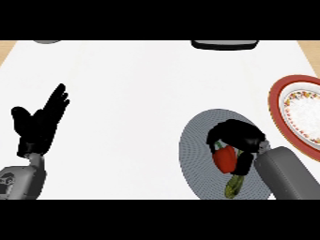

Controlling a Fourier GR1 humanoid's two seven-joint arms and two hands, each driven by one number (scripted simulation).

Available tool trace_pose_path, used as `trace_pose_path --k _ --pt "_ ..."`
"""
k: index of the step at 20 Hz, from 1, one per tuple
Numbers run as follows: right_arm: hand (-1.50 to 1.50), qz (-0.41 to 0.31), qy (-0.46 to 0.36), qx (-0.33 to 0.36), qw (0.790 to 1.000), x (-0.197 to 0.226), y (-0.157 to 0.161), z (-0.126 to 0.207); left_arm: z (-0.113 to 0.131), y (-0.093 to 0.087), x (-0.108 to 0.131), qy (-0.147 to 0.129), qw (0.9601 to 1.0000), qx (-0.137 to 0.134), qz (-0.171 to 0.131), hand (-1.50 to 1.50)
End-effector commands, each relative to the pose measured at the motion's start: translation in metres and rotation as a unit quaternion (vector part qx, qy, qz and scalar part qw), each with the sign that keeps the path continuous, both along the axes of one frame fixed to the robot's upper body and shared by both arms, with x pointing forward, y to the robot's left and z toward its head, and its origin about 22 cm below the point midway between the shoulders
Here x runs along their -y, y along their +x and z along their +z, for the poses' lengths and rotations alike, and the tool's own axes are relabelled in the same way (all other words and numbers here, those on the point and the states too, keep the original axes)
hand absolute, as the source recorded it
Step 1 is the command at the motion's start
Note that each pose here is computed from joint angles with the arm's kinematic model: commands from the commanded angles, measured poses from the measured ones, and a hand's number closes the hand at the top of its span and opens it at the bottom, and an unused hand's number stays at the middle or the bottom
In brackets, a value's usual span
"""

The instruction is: Pick the bell pepper from the placemat and place it in the plate

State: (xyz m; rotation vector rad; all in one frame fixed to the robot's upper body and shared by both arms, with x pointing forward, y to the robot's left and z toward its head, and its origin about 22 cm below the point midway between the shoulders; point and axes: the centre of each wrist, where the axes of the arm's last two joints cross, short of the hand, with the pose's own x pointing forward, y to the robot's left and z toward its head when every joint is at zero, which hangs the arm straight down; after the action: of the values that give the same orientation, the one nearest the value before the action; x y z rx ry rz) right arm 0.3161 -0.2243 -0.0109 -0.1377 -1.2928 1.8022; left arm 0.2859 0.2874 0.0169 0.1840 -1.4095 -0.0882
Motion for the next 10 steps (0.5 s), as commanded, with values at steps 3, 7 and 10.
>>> trace_pose_path --k 3,7,10 --pt "1.5 -0.002 0.032 -0.02 0.999 -0.006 -0.025 -0.02 0.015 -0.003 -0.001 -0.007 1.0 -0.001 0.0 0.0" --pt "1.5 -0.009 0.057 0.001 0.998 0.026 -0.058 0.004 0.0 -0.014 -0.017 -0.011 0.9999 -0.001 0.011 0.0" --pt "1.5 0.001 0.077 0.006 0.997 0.054 -0.119 -0.008 0.004 -0.009 -0.011 -0.002 0.9997 -0.004 0.023 0.0"
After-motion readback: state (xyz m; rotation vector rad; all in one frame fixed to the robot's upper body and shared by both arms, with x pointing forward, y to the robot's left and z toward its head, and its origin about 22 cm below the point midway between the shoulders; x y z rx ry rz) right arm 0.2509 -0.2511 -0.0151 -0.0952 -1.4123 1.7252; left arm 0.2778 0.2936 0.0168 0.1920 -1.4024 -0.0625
